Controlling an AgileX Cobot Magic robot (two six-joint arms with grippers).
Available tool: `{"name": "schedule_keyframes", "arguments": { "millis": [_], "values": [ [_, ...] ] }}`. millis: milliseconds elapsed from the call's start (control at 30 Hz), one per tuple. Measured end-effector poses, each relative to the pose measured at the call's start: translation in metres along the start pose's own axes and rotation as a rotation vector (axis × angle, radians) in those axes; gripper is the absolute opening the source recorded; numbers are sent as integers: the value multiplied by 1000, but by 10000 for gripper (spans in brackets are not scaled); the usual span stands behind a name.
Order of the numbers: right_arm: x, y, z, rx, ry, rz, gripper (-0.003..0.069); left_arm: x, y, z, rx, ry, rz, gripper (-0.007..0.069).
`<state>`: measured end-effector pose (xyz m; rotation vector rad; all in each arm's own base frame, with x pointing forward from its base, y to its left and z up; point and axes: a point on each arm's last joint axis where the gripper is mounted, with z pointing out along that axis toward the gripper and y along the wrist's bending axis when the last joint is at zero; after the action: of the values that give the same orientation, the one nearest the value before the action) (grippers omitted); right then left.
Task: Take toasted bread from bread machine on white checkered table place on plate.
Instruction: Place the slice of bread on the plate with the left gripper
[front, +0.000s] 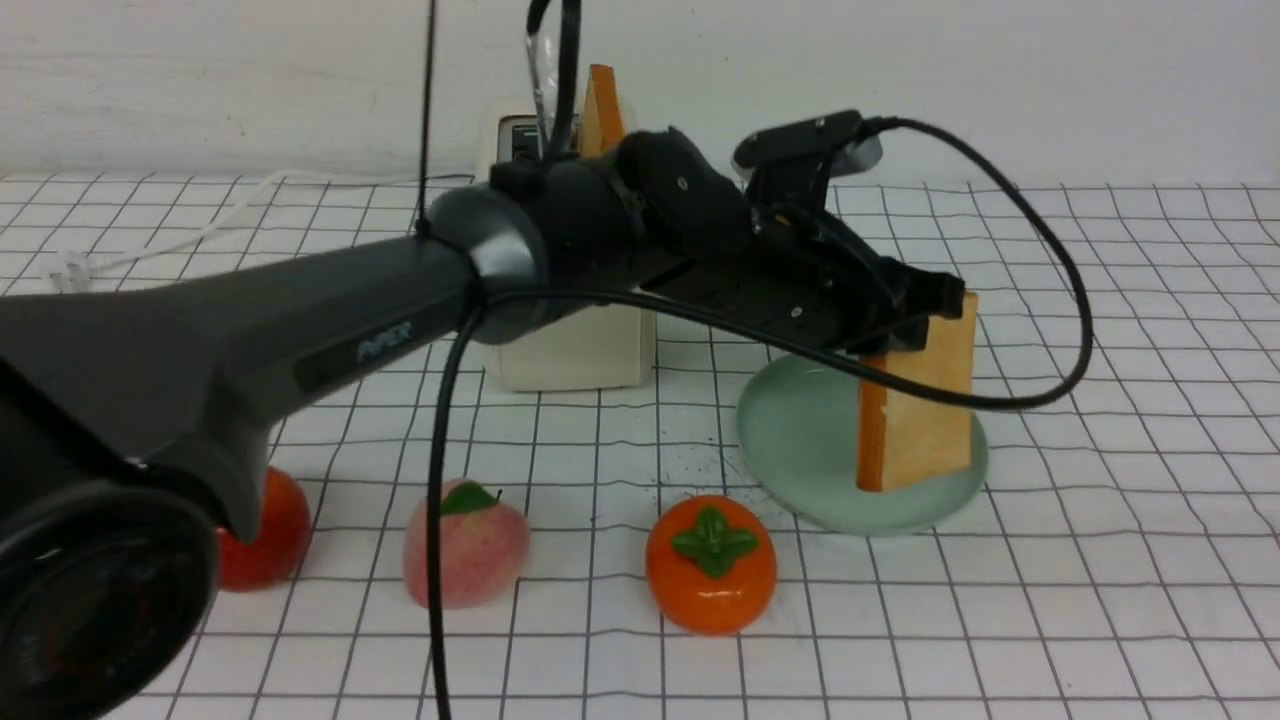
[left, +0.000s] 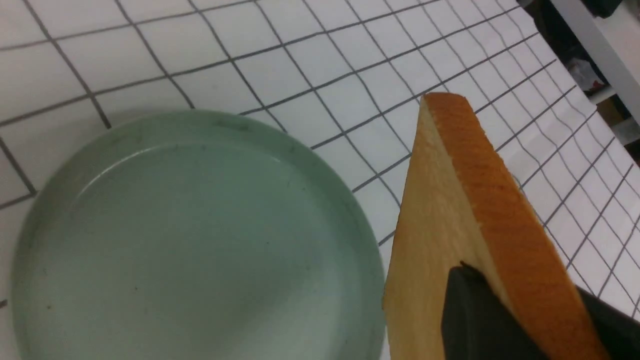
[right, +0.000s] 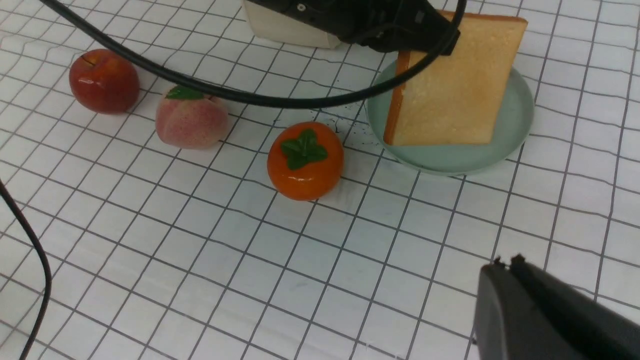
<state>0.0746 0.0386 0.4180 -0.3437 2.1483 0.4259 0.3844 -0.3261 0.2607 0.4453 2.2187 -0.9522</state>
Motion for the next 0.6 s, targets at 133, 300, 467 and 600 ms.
{"name": "schedule_keyframes", "arguments": {
  "millis": [133, 300, 467, 600],
  "values": [
    [0, 0, 0, 0, 0, 1, 4, 6, 8, 12, -13, -6, -30, 103],
    [0, 0, 0, 0, 1, 1, 4, 9, 14, 19, -27, -14, -42, 106],
    [0, 0, 0, 1, -3, 1, 4, 10, 15, 21, -29, -10, -43, 213],
    [-1, 0, 0, 2, -7, 1, 6, 14, 18, 24, -36, 3, -39, 401]
  ]
}}
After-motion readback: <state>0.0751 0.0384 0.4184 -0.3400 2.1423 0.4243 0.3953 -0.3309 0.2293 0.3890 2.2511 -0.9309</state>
